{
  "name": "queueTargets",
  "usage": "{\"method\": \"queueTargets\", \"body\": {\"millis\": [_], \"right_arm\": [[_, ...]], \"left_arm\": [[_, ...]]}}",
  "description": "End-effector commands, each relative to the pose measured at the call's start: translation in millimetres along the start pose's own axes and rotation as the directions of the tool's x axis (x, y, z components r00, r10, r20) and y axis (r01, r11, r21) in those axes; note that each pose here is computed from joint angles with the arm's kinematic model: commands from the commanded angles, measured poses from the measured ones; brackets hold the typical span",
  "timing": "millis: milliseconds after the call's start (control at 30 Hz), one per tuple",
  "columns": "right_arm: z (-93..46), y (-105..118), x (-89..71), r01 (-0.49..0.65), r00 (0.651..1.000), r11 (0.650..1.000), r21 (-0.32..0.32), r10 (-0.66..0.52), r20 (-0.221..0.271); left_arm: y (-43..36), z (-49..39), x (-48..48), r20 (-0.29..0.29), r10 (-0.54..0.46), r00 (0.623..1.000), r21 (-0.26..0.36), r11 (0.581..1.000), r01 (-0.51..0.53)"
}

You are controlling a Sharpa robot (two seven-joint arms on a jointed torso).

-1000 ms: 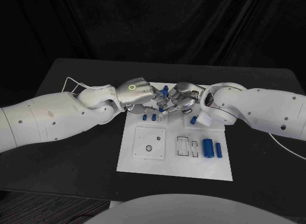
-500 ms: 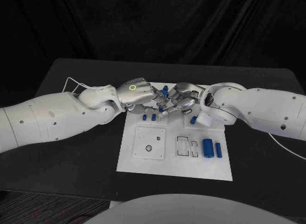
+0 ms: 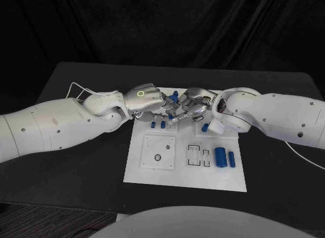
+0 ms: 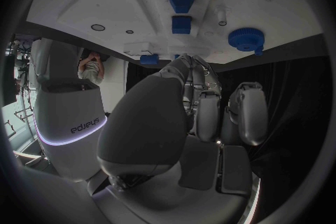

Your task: Assemble the parts on the task board

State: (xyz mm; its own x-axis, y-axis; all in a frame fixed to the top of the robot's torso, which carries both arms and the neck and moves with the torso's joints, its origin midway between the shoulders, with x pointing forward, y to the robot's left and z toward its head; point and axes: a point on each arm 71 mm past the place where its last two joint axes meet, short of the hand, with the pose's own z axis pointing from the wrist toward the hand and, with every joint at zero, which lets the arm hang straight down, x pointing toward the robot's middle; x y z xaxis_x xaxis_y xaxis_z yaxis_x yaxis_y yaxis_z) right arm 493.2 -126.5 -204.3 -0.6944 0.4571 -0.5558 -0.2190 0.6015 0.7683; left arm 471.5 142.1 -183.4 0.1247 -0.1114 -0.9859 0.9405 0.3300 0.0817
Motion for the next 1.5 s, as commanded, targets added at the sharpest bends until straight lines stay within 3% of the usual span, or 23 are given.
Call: {"method": "queueTargets", "body": {"millis": [33,1500], "right_arm": [[0.9,2.6,2.6,-0.006,1.000,1.000,-0.001,0.006,-0.019],[-1.0,2.2,3.8,-0.067,0.996,0.997,-0.024,0.066,-0.066]], "left_arm": [[-3.2,2.5,1.2,-0.008,-0.007,1.000,0.026,1.000,0.008],[-2.8,3.5,3.7,-0.012,-0.010,1.000,0.025,1.000,0.010]]}}
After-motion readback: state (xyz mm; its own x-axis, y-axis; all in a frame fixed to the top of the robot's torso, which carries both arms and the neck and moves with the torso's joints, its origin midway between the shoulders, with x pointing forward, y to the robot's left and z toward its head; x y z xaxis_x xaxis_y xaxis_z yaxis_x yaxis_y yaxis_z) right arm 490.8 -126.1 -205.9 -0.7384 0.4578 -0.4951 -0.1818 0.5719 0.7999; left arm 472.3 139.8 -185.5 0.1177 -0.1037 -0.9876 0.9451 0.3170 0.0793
